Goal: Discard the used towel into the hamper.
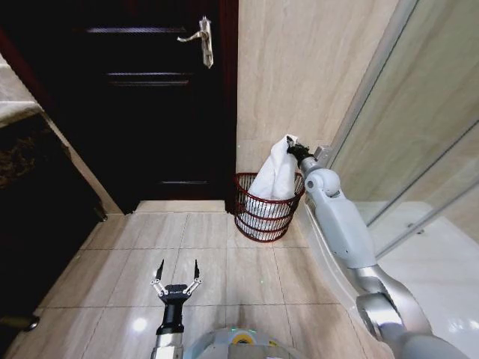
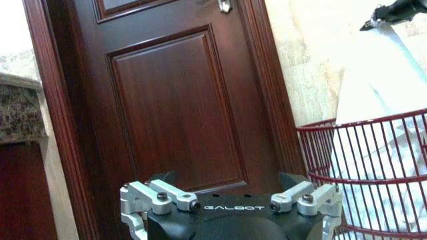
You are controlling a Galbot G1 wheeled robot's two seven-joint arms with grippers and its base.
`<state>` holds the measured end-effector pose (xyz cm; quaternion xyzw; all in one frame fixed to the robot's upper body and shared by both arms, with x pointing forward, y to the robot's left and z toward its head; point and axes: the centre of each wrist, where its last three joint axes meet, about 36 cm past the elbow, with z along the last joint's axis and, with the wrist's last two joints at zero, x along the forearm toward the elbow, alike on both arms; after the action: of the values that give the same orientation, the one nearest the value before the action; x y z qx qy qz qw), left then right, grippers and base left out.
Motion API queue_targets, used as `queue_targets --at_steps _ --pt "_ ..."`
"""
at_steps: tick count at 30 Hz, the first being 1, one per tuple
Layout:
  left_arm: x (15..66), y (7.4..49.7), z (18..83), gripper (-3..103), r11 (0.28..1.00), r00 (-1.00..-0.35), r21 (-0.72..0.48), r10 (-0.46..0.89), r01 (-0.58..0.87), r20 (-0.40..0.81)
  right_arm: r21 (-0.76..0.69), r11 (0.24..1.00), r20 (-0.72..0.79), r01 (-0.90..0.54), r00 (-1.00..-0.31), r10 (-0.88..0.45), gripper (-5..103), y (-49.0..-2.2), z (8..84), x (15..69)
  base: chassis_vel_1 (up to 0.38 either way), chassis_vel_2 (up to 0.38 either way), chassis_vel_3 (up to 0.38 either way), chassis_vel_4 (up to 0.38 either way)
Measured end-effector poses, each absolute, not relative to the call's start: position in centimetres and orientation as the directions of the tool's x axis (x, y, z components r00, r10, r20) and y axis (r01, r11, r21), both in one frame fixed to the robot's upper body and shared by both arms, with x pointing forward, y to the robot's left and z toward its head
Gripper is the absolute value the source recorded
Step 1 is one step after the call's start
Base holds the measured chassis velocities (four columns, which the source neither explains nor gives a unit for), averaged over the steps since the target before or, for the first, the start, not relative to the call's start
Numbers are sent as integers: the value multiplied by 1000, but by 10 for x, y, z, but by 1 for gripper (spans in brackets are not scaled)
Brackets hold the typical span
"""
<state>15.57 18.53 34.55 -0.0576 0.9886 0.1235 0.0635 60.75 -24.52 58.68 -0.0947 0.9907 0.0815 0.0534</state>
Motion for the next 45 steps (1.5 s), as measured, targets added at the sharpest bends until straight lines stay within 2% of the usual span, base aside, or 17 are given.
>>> queue_targets --at_steps 32,35,37,45 --pt "156 181 344 100 963 -980 222 -120 -153 -156 140 967 -99 -213 -975 -200 2 -243 589 597 0 0 0 0" --pt "156 181 345 100 963 -980 221 -121 -154 -157 144 966 -66 -216 -976 -209 2 -241 590 594 0 0 0 0" --pt "156 181 345 100 964 -980 218 -122 -155 -158 147 964 33 -221 -973 -228 2 -240 597 587 0 0 0 0" --pt "157 181 344 100 965 -979 207 -131 -163 -157 174 964 248 -202 -938 -241 2 -243 621 579 0 0 0 0"
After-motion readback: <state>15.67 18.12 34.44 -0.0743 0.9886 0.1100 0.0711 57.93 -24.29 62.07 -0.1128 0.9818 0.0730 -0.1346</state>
